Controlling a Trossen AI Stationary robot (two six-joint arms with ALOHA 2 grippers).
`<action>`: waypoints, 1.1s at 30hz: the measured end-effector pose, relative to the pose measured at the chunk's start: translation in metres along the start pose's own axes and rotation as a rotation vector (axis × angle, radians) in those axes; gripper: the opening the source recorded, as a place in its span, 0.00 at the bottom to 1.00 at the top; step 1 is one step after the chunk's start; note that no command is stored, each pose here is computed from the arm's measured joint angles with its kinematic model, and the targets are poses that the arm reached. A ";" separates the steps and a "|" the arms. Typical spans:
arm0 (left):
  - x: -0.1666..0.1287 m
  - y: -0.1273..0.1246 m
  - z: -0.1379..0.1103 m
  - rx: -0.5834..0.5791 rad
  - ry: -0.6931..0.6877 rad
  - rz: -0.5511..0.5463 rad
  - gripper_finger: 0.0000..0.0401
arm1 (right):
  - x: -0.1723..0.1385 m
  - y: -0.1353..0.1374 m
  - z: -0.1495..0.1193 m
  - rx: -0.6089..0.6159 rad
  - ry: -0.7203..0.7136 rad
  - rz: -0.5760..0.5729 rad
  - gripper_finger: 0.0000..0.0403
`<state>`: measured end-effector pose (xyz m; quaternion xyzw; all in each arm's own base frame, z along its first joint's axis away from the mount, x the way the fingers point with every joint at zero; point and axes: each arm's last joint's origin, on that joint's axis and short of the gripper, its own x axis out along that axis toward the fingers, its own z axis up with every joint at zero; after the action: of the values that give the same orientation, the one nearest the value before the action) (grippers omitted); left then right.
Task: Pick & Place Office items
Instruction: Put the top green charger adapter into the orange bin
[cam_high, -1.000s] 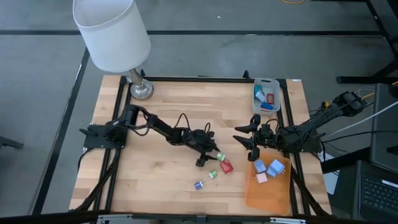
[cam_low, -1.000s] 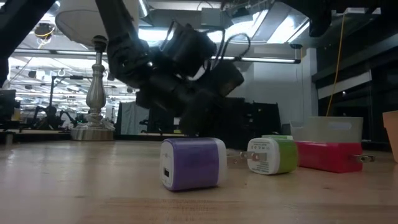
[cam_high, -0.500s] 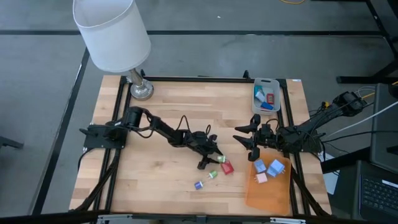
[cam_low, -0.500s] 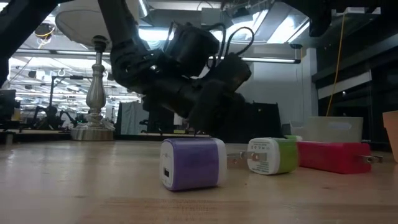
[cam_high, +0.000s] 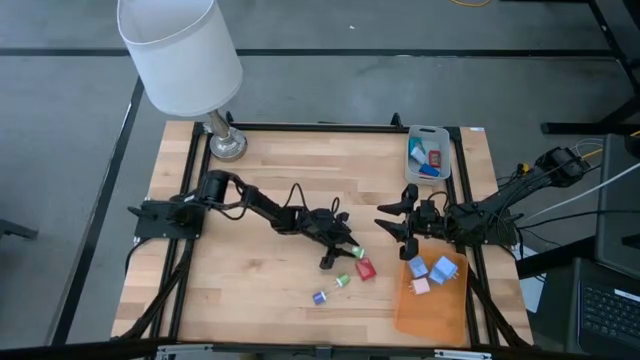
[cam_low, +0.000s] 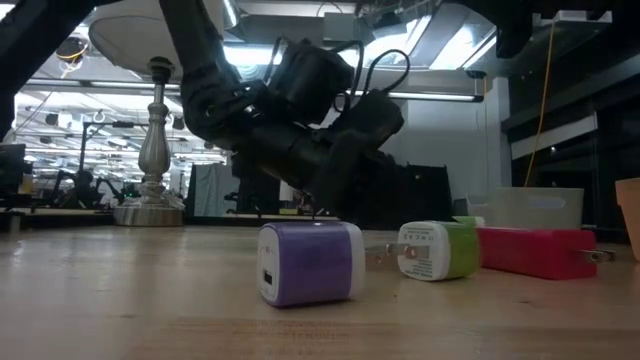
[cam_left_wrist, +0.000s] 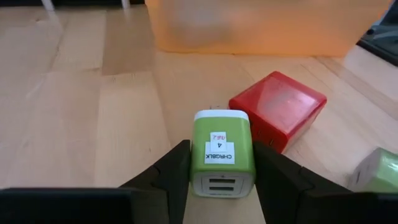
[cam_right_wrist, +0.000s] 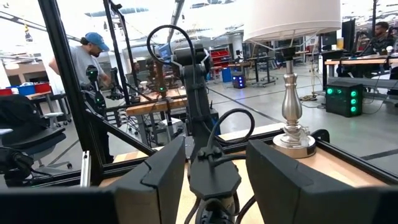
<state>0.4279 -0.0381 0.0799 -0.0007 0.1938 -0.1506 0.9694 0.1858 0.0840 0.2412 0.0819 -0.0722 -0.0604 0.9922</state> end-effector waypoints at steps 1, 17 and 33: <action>0.000 0.000 0.001 -0.004 -0.010 -0.014 0.35 | 0.000 0.000 0.000 -0.002 0.000 0.000 0.42; -0.068 0.029 0.101 -0.231 -0.238 -0.372 0.35 | 0.010 0.006 -0.007 -0.264 0.049 -0.025 0.42; -0.126 0.084 0.116 -0.412 -0.139 -0.468 0.35 | 0.066 0.061 0.016 -0.536 0.241 -0.053 0.45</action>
<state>0.3850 0.0725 0.2291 -0.2519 0.1481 -0.3268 0.8988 0.2548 0.1331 0.2763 -0.1746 0.0669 -0.0931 0.9779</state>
